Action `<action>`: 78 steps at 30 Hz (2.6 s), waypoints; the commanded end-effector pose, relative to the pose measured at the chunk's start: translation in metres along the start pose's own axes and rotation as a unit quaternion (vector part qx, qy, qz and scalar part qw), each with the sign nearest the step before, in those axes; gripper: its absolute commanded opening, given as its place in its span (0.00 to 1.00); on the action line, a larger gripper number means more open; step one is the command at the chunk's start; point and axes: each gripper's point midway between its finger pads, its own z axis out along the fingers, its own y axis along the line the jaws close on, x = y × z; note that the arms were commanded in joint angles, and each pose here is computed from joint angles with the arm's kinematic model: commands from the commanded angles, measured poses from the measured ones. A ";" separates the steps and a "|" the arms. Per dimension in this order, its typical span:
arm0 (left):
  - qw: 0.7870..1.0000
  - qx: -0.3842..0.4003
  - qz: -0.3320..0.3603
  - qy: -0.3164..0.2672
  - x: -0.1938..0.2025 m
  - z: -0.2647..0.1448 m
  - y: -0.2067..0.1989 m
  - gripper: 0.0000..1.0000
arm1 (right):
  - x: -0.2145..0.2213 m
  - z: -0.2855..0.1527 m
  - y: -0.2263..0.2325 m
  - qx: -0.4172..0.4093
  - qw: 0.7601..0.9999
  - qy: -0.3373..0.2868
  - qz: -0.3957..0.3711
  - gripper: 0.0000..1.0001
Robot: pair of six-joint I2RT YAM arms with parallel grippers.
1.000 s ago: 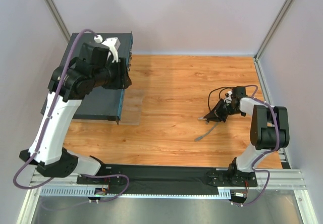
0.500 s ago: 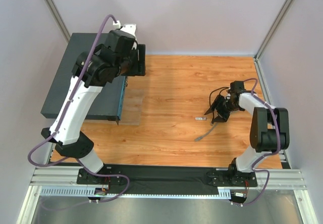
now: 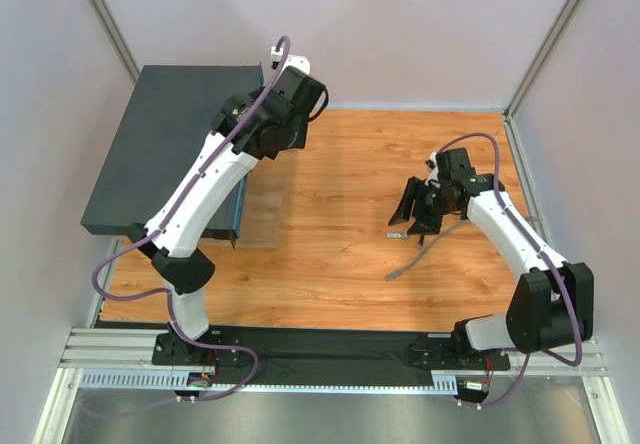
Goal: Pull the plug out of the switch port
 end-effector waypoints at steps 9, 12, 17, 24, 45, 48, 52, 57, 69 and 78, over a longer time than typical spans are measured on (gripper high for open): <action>0.975 -0.123 0.159 0.099 0.062 -0.036 0.080 0.58 | 0.018 0.005 0.007 -0.011 1.000 0.028 0.003 0.58; 0.974 -0.121 0.161 0.104 0.064 -0.034 0.079 0.58 | 0.019 0.006 0.008 -0.016 0.999 0.031 0.009 0.58; 0.973 -0.126 0.160 0.106 0.066 -0.031 0.077 0.57 | 0.018 0.003 0.011 -0.021 0.999 0.025 0.008 0.58; 0.970 -0.128 0.168 0.118 0.070 -0.025 0.077 0.56 | 0.018 0.004 0.010 -0.021 0.999 0.025 0.010 0.58; 0.970 -0.123 0.166 0.129 0.073 -0.016 0.082 0.51 | 0.018 0.007 0.011 -0.022 0.999 0.027 0.015 0.58; 0.972 -0.120 0.159 0.123 0.069 -0.021 0.084 0.51 | 0.018 0.008 0.011 -0.023 0.999 0.028 0.017 0.57; 0.976 -0.117 0.148 0.105 0.060 -0.028 0.086 0.50 | 0.017 0.010 0.012 -0.025 0.999 0.031 0.017 0.57; 0.974 -0.116 0.152 0.117 0.066 -0.022 0.084 0.51 | 0.016 0.010 0.015 -0.029 0.999 0.032 0.018 0.57; 0.975 -0.103 0.146 0.134 0.075 -0.011 0.084 0.50 | 0.014 0.010 0.015 -0.028 0.999 0.030 0.017 0.57; 0.982 -0.100 0.130 0.097 0.060 -0.024 0.082 0.47 | 0.016 0.014 0.014 -0.026 0.999 0.036 0.019 0.57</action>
